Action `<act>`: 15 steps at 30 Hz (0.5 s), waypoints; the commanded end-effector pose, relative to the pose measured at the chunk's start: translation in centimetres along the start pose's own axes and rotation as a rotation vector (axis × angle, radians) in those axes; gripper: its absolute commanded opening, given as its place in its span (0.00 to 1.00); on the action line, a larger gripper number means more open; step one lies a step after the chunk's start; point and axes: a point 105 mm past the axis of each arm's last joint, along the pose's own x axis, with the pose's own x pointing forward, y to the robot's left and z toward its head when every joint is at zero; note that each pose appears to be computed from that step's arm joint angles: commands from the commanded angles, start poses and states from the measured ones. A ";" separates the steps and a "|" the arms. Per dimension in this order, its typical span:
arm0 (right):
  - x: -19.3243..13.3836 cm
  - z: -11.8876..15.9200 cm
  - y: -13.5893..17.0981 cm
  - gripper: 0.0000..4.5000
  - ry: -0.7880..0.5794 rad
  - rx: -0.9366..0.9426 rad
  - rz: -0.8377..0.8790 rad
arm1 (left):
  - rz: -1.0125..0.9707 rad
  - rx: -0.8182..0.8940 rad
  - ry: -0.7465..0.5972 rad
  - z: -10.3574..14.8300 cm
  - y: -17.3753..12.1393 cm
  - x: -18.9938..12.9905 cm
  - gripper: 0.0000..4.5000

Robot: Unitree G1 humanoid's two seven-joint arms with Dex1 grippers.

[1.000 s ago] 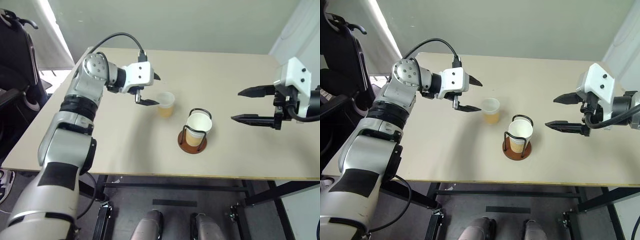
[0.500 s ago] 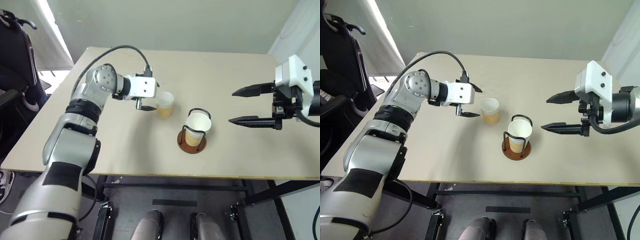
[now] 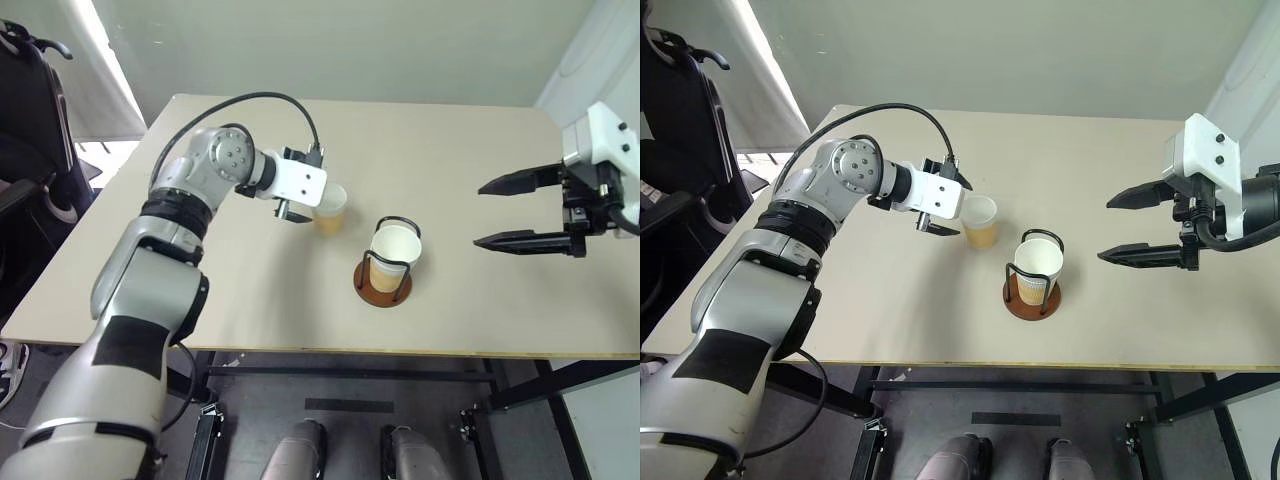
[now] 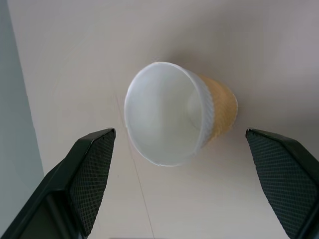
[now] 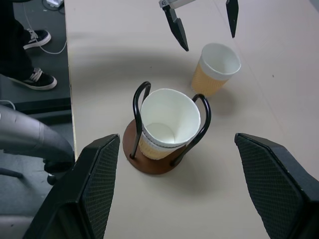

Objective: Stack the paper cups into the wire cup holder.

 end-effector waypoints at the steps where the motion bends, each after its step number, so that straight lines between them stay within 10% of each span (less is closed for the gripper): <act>1: -0.9 0.9 -0.3 0.83 0.008 -0.039 -0.033 | 0.049 0.034 0.019 0.3 1.4 -0.5 1.00; 15: -0.6 0.6 -0.4 0.83 0.013 -0.036 -0.037 | 0.007 0.011 0.018 0.1 -0.7 1.8 0.96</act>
